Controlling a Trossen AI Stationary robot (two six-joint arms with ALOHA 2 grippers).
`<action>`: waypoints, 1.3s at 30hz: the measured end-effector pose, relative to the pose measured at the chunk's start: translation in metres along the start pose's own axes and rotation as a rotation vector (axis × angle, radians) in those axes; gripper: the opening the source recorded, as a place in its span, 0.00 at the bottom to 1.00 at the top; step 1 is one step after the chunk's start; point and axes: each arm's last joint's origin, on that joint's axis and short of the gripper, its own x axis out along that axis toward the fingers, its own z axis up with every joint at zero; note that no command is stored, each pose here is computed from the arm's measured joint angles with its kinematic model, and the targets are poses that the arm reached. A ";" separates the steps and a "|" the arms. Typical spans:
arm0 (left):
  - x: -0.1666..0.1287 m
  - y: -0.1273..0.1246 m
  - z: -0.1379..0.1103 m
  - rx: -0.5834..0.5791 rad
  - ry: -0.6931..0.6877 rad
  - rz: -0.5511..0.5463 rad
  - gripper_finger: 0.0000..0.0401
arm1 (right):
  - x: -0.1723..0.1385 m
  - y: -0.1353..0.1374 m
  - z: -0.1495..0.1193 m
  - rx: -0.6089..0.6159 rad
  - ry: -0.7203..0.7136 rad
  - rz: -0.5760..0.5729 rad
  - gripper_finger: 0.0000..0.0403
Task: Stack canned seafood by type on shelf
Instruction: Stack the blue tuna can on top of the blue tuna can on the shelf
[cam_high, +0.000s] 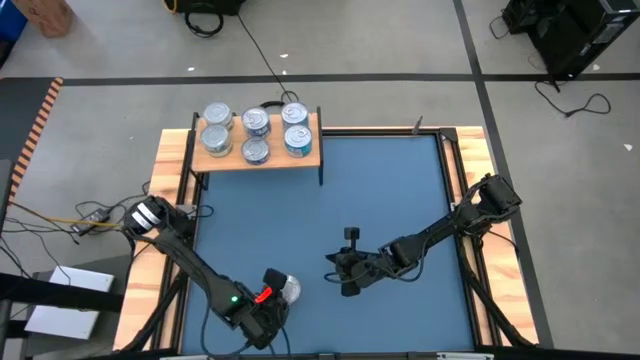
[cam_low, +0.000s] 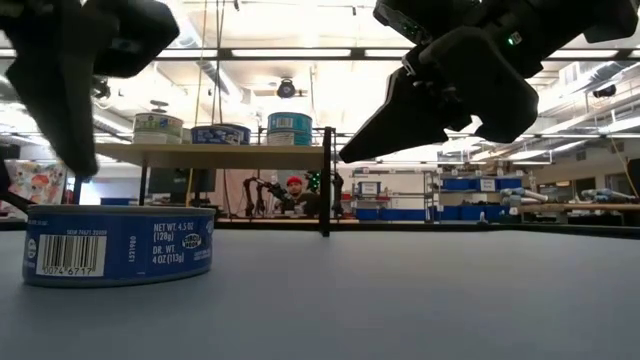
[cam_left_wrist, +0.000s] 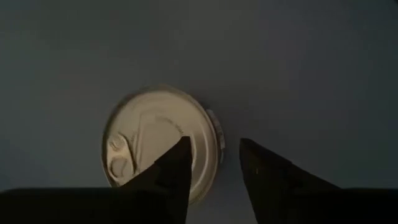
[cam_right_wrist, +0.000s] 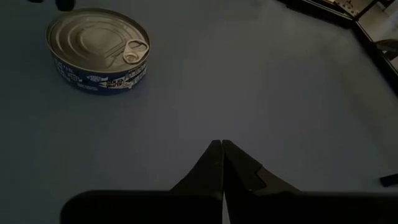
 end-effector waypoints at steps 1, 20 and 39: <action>0.001 0.000 -0.001 0.001 0.013 0.003 0.35 | 0.000 0.000 0.000 -0.001 0.002 0.000 0.02; 0.020 -0.006 -0.012 -0.065 0.106 0.090 0.34 | 0.000 0.000 0.000 -0.002 0.003 0.000 0.02; 0.013 -0.002 -0.015 -0.057 0.137 0.072 0.01 | 0.000 0.000 0.000 -0.062 0.002 0.001 0.03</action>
